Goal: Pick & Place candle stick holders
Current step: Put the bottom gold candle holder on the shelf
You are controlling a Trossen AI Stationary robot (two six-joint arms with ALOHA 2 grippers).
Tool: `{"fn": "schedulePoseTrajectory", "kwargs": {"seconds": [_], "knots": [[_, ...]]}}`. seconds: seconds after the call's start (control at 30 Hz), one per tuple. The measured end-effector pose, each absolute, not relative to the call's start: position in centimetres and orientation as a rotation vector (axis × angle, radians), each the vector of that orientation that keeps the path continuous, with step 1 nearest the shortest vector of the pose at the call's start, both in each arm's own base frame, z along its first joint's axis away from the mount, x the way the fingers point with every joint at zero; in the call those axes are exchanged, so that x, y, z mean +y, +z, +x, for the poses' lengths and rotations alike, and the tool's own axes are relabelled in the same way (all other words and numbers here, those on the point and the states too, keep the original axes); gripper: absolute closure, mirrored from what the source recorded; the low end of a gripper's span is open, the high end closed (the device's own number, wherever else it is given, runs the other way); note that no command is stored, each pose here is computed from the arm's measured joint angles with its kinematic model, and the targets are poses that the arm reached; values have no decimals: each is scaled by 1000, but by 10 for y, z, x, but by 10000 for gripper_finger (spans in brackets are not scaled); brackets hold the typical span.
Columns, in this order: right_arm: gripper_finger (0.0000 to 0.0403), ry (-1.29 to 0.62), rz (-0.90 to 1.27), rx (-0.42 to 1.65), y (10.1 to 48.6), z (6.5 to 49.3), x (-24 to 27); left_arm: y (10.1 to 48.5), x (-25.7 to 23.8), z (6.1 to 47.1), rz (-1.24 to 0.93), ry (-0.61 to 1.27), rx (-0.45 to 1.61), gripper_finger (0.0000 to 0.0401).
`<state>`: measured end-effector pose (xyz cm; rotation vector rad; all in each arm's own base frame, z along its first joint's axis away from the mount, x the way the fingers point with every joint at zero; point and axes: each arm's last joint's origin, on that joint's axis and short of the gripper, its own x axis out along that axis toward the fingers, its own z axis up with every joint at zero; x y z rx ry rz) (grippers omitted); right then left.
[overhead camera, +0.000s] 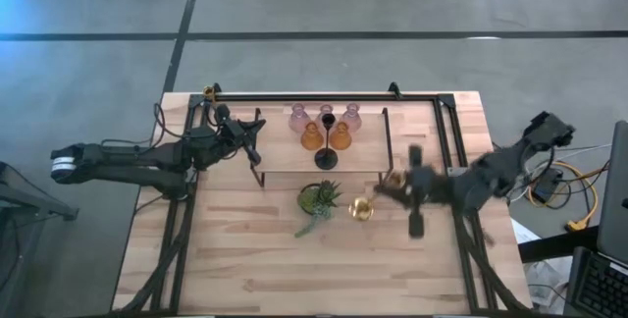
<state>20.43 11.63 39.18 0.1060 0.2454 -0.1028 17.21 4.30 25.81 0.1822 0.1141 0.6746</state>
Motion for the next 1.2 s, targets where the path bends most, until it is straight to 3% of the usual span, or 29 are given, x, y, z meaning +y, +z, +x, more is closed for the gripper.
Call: {"fn": "schedulePoseTrajectory", "kwargs": {"seconds": [0.33,0.6,1.2], "knots": [[394,-292,93,220,411,174,52,258,43,172,182,674,115,394],[394,-448,74,253,408,179,22,258,43,172,182,674,116,394],[394,-494,111,378,390,210,-24,258,43,172,182,674,116,394]]}}
